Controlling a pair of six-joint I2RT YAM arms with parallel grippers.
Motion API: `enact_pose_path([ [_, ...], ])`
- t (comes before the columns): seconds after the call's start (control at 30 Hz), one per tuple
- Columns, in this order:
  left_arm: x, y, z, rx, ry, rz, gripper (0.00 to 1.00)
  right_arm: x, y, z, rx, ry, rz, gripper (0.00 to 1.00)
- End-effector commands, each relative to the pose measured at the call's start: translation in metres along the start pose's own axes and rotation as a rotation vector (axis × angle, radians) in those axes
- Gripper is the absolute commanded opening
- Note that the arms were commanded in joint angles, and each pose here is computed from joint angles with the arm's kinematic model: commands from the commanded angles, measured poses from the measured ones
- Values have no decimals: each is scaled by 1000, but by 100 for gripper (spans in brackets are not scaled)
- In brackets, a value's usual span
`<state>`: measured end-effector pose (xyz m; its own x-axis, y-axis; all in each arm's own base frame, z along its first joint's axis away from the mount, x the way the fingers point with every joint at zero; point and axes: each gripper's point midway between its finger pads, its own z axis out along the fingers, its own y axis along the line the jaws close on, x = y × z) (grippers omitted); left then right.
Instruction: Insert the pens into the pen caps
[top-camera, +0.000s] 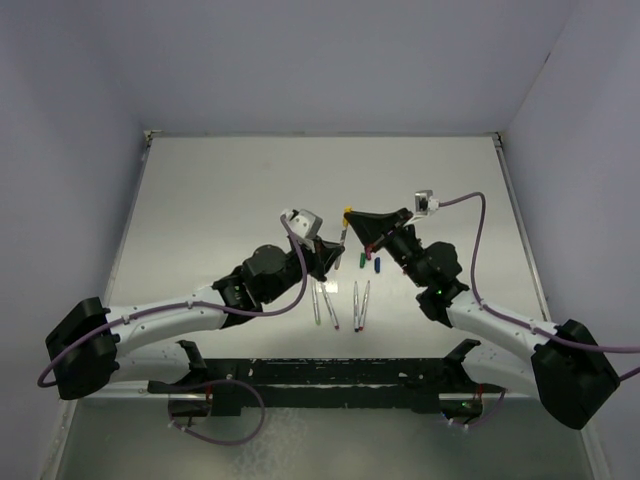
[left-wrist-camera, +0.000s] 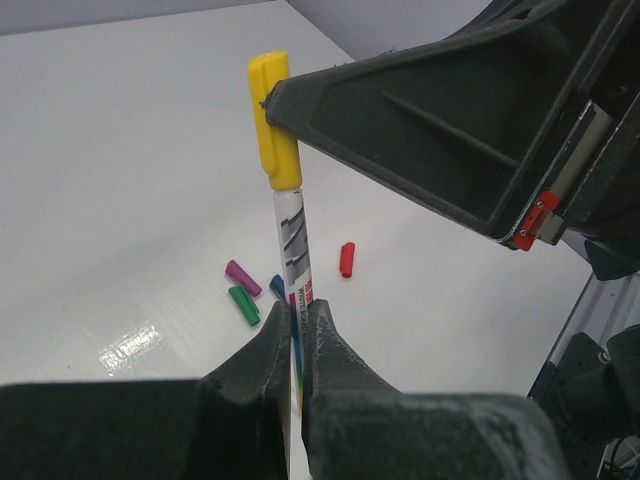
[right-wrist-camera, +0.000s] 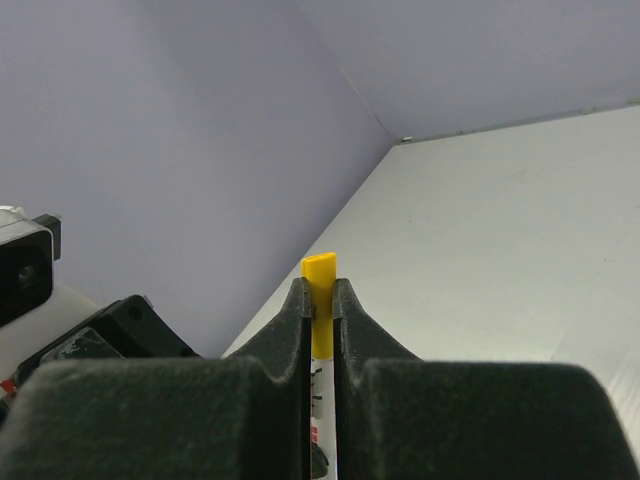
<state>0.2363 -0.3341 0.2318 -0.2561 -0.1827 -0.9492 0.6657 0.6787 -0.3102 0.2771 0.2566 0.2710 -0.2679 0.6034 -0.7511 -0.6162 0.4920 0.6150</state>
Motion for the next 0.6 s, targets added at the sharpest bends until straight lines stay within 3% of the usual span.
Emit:
enact_pose_path([
  [0.0,-152,-40,-14,157,-476,-62,0,71,-21,-22,39,278,-4,0],
  [0.23,-184,-29,-21,186,-590,-135,0,92,-27,-32,51,334,1,0],
  [0.57,-203,-13,-21,167,-632,-132,0,117,-23,-36,51,413,-16,0],
])
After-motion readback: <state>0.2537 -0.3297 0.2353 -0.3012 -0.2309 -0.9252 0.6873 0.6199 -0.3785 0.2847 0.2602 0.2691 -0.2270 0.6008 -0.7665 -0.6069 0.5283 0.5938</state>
